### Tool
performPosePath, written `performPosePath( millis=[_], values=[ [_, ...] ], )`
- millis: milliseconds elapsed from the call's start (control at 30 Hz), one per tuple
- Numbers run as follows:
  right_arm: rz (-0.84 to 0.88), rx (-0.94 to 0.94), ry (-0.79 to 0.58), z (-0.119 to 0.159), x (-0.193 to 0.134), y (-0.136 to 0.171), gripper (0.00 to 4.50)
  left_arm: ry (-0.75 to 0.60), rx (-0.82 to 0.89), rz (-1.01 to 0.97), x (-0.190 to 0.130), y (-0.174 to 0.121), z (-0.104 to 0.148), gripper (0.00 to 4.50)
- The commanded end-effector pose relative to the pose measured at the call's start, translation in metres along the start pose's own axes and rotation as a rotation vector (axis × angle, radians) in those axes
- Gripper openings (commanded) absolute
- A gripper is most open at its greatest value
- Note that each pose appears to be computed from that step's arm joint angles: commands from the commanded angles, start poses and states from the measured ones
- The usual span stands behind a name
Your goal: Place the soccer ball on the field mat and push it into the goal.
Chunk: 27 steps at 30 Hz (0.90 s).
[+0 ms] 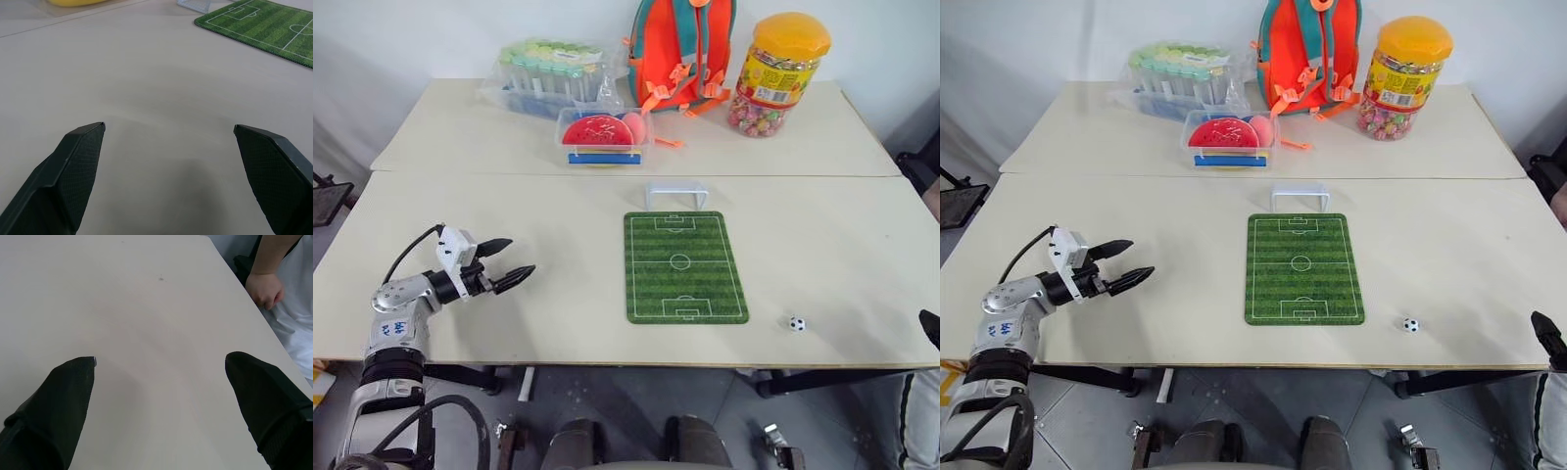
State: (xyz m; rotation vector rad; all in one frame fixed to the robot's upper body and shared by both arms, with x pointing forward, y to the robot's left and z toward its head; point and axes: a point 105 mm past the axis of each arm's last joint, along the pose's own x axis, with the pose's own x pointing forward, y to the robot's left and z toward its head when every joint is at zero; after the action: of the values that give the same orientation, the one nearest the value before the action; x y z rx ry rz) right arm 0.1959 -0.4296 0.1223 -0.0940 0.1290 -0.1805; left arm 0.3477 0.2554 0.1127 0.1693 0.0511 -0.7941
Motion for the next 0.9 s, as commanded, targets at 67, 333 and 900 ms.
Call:
performPosePath(
  millis=[67, 333, 900],
  values=[
    [-0.037, 0.001, -0.050, 0.012, -0.009, -0.007, 4.46, 0.026, 0.070, -0.016, 0.003, 0.001, 0.005, 4.50],
    [-0.001, -0.015, -0.052, 0.025, -0.009, 0.007, 4.46, -0.016, 0.041, -0.011, 0.014, 0.005, 0.023, 4.50],
    [0.873, -0.332, 0.194, 0.027, -0.010, 0.168, 4.46, -0.255, 0.029, -0.651, 0.021, -0.075, 0.049, 4.50]
  ],
)
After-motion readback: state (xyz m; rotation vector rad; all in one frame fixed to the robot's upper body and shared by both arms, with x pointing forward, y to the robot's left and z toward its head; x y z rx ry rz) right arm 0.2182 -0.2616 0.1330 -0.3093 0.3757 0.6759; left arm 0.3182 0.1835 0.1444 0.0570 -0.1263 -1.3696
